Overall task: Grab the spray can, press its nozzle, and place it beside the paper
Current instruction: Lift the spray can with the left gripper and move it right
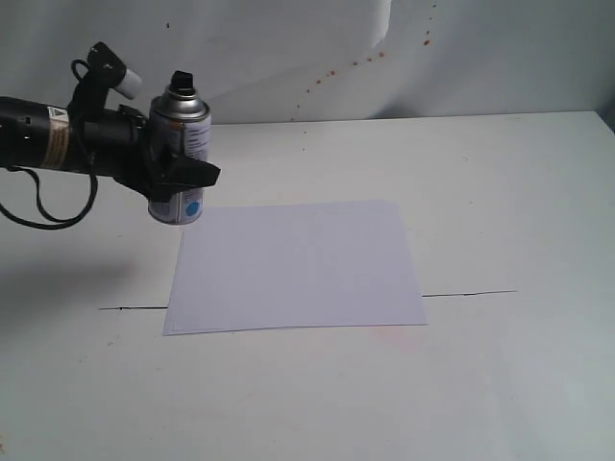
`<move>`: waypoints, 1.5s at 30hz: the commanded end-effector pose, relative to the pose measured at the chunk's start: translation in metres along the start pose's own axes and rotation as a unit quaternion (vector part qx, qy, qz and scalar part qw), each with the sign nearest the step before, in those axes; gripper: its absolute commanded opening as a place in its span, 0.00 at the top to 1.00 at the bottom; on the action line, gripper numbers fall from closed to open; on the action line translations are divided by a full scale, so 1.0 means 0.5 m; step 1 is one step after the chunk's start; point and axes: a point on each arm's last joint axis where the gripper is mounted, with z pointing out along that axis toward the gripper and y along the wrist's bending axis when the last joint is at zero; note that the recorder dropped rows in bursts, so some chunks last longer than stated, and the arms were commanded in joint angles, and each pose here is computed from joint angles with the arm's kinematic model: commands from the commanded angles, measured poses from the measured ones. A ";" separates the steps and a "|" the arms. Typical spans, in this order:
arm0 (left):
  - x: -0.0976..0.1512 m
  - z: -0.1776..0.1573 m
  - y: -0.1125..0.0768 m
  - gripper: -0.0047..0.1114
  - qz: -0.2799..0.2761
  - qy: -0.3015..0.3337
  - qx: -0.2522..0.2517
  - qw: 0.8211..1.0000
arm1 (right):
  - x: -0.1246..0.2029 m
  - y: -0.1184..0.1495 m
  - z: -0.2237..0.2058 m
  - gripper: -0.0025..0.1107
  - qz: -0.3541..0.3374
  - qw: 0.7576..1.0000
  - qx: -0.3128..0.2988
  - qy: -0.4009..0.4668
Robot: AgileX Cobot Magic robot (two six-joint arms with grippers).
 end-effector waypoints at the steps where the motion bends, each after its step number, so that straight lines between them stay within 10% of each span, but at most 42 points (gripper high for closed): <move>1: -0.026 0.020 -0.019 0.96 -0.007 0.001 -0.035 0.999 | 0.001 0.000 0.000 0.98 -0.001 1.000 0.000 -0.004; 37: -0.038 0.049 -0.051 0.96 -0.005 0.009 -0.033 0.999 | 0.001 0.000 0.000 0.98 -0.001 1.000 0.000 -0.004; 45: -0.069 0.047 -0.066 0.96 -0.098 -0.075 0.016 0.992 | 0.001 0.000 0.000 0.98 -0.001 1.000 0.000 -0.004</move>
